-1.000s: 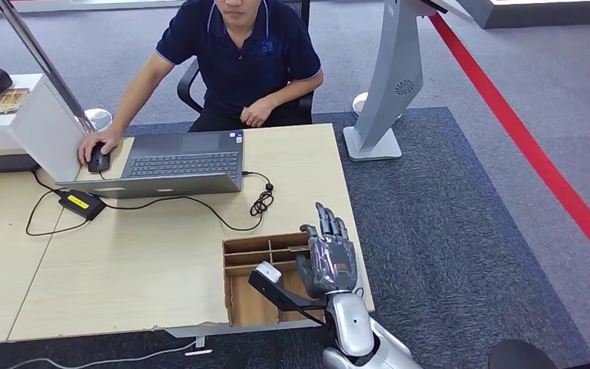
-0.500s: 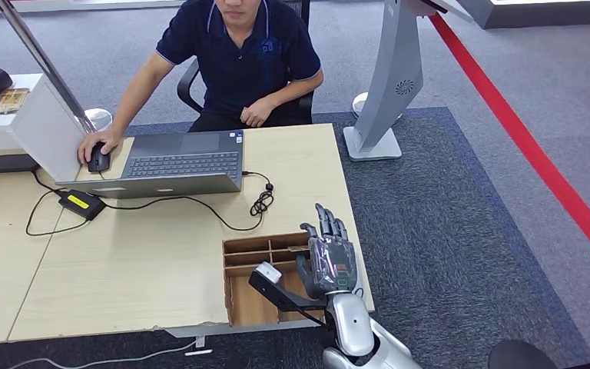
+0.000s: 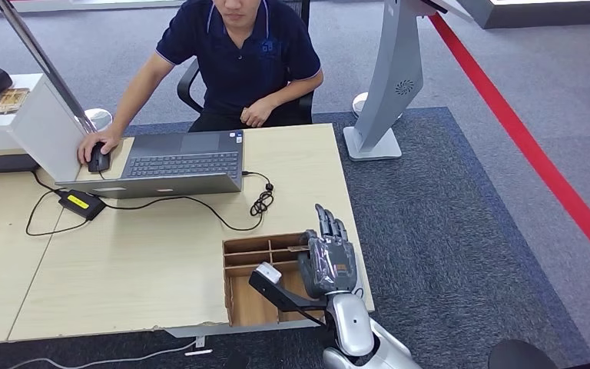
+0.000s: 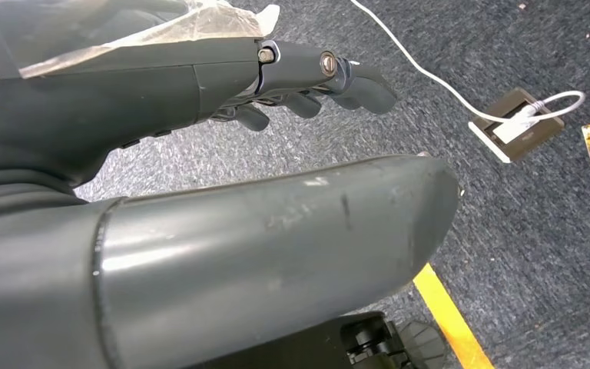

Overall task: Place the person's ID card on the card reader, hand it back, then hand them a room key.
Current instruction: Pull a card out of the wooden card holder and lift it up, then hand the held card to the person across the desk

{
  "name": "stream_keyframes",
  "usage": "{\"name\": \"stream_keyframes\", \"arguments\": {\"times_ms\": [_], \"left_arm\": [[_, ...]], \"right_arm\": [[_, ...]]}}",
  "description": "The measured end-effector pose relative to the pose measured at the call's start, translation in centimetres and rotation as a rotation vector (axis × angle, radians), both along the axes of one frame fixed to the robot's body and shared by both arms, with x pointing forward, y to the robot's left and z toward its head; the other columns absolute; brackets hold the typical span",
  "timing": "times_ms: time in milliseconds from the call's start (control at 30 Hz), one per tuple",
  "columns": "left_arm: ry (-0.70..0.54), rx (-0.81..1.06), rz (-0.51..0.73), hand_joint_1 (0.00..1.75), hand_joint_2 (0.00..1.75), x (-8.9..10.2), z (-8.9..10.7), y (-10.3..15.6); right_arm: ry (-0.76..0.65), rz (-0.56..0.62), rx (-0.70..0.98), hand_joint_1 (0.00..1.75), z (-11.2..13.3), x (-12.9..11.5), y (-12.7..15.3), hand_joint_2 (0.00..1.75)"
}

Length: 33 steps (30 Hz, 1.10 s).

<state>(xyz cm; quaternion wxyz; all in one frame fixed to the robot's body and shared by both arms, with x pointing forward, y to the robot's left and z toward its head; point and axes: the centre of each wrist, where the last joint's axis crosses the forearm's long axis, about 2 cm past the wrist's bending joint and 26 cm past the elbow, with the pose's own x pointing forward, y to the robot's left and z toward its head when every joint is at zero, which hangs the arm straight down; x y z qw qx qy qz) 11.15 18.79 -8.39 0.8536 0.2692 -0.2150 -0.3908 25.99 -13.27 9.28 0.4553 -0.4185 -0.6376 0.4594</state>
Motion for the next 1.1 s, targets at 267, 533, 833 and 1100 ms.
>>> {"name": "stream_keyframes", "arguments": {"times_ms": [267, 533, 833, 1100], "left_arm": [[0.000, 0.000, 0.000, 0.00, 0.00, 0.0, 0.0, 0.0], [-0.001, 0.000, -0.002, 0.00, 0.00, 0.0, 0.0, 0.0], [-0.006, 0.001, 0.002, 0.00, 0.00, 0.0, 0.0, 0.0], [-0.011, -0.017, 0.009, 0.00, 0.00, -0.9, -0.4, 1.0]], "right_arm": [[0.003, -0.001, -0.001, 1.75, -0.1, 0.0, 0.0, 1.75], [0.003, -0.001, 0.004, 1.75, 0.0, 0.0, 0.1, 1.75], [-0.012, -0.014, 0.025, 1.75, 0.1, 0.0, 0.1, 1.75], [-0.090, -0.074, 0.075, 1.75, 1.3, -0.6, -0.6, 1.75]]}}
